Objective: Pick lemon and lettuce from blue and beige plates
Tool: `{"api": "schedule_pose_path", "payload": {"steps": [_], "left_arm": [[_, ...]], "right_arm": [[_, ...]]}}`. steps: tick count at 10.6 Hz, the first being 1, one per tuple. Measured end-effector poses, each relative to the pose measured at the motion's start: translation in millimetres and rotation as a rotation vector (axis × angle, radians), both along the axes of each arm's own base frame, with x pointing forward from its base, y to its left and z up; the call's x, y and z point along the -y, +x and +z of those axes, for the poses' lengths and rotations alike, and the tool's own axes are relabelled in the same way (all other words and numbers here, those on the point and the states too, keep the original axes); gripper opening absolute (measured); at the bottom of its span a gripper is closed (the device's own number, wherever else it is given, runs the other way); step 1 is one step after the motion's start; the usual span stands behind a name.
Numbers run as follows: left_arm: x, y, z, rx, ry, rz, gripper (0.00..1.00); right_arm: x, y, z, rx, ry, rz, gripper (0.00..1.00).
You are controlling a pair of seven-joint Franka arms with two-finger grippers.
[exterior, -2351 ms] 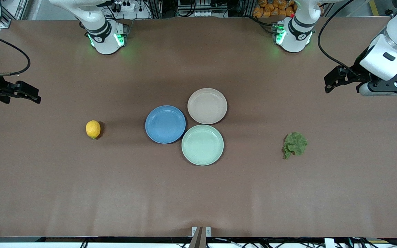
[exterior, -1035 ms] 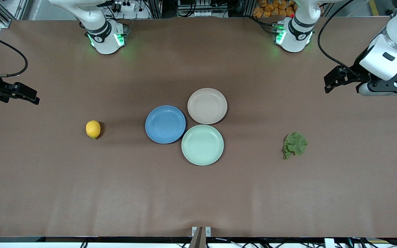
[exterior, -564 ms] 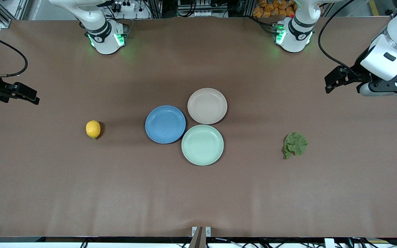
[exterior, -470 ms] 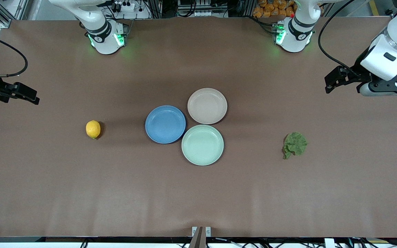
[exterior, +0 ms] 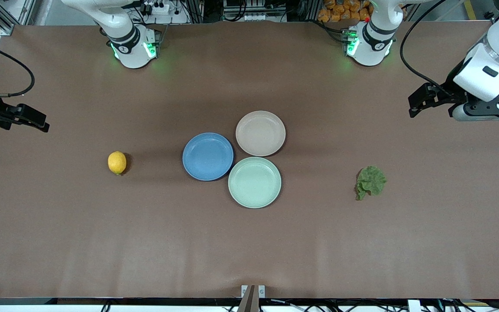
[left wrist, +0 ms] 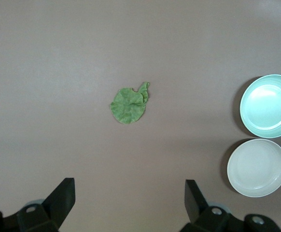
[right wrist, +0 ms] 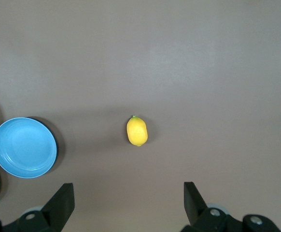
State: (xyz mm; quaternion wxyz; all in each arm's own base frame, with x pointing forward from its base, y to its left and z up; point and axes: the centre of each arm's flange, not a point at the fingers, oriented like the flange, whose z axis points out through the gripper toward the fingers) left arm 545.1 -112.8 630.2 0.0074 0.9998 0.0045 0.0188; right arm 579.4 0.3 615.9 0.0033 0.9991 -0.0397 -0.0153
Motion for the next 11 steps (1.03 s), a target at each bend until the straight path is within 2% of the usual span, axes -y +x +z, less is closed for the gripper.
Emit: {"api": "schedule_pose_path", "payload": {"steps": [2, 11], "left_arm": [[0.0, 0.0, 0.0, 0.0, 0.0, 0.0, 1.0], [1.2, -0.2, 0.0, 0.0, 0.0, -0.002, 1.0]], "right_arm": [[0.5, -3.2, -2.3, 0.016, 0.001, 0.0, 1.0], [0.8, -8.3, -1.8, 0.017, 0.003, 0.0, 1.0]]}}
